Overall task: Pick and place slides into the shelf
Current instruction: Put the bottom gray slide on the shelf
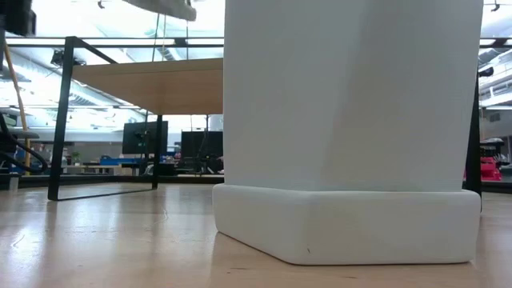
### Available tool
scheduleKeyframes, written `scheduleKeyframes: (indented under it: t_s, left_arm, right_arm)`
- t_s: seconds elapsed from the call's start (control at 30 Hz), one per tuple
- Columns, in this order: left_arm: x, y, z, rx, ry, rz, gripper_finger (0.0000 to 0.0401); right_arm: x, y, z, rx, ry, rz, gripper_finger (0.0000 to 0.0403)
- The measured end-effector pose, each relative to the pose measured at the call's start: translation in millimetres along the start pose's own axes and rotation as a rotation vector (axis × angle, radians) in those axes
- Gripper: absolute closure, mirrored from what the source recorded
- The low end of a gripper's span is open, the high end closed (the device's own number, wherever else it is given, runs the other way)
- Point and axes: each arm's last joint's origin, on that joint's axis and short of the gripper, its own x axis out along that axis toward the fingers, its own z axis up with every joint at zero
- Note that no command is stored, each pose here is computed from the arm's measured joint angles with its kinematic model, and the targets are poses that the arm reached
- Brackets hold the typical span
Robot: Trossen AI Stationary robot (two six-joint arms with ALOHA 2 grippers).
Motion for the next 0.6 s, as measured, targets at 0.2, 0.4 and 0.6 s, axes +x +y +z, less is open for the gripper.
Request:
scheduleKeyframes:
  t_s: [0.2,0.4,0.6]
  left_arm:
    - [-19.5,-9.0,-19.4,-0.112,0.085,-0.027,0.0368]
    - [-30.6,-10.5,-41.7,-0.209,0.125,-0.032,0.0368]
    - [-34.1,1.1,-68.2,-0.291,0.132,-0.026,0.0368]
  right_arm:
    - [0.0,-0.4,0.3,-0.016,-0.001,-0.001,0.0155]
    - [0.0,-0.4,0.3,-0.017,-0.001,-0.001,0.0155]
    - [0.0,-0.4,0.3,-0.019,-0.001,-0.001,0.0155]
